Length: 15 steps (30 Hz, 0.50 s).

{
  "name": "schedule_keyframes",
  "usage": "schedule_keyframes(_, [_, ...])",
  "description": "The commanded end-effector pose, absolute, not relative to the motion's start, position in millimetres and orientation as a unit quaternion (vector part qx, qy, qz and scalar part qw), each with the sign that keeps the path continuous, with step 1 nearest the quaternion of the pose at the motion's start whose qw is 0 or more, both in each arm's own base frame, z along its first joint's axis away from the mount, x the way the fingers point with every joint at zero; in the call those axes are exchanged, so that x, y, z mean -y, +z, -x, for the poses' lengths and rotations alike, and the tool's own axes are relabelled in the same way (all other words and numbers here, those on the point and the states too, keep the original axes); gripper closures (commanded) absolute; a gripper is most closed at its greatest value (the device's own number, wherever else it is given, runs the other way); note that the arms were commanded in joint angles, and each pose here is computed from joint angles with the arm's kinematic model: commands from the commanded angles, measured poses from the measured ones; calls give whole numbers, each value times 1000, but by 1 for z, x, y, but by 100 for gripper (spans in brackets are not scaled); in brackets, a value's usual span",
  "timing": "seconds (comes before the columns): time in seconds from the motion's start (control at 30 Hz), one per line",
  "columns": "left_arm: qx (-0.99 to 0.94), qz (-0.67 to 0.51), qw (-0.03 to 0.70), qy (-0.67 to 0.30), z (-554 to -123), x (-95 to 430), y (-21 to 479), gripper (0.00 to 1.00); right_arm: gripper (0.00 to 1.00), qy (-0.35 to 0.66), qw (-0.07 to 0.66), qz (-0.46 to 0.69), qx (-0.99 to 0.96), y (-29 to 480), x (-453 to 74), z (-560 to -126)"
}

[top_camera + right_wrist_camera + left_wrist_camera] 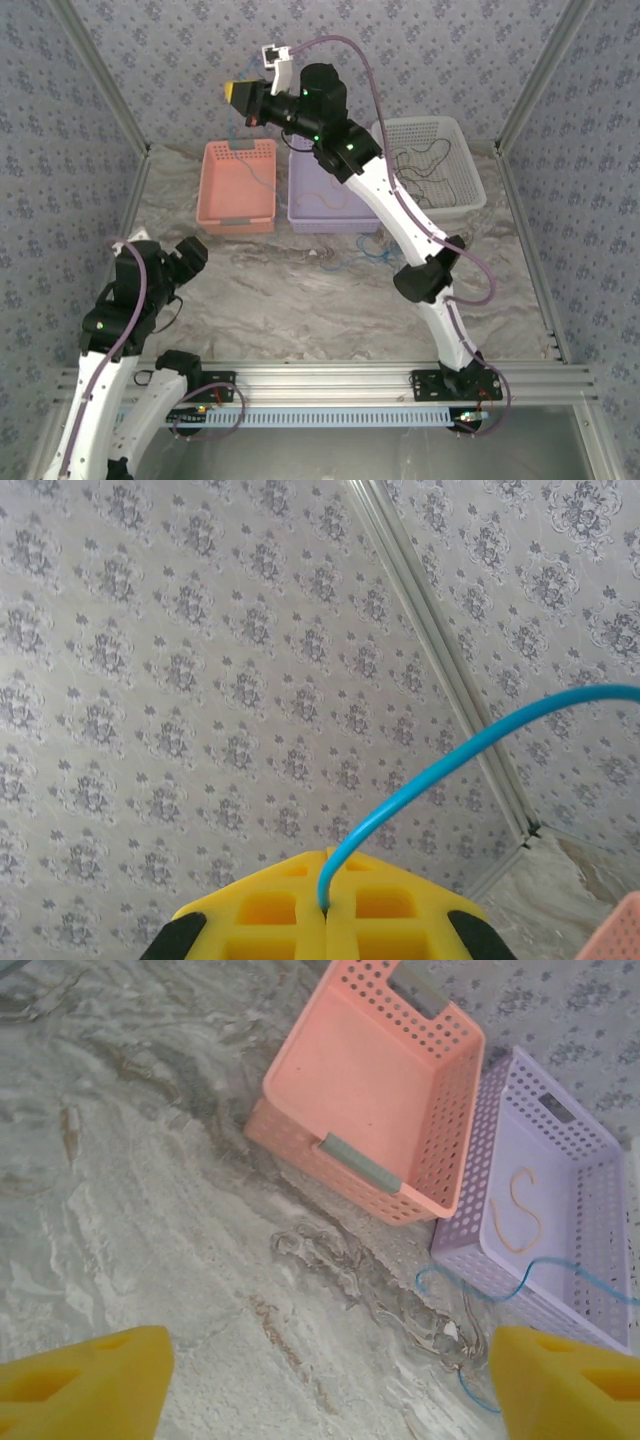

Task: Untangle the cables

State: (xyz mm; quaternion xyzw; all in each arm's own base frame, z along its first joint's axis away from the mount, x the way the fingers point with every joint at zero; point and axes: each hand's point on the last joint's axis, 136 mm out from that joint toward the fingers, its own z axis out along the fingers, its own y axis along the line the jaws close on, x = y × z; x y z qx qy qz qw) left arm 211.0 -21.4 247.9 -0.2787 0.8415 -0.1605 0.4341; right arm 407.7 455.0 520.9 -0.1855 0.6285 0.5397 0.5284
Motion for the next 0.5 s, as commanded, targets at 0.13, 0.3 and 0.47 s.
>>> schedule_keyframes(0.13, [-851, 292, 389, -199, -235, 40, 206, 22, 100, 603, 509, 156, -594, 522, -451, -436])
schedule_keyframes(0.3, [-805, 169, 434, -368, -279, 103, 268, 28, 100, 589, 504, 169, -609, 516, -454, -430])
schedule_keyframes(0.47, [-758, 63, 531, -373, -301, 116, 340, 11, 100, 576, 496, 166, -629, 507, -453, -432])
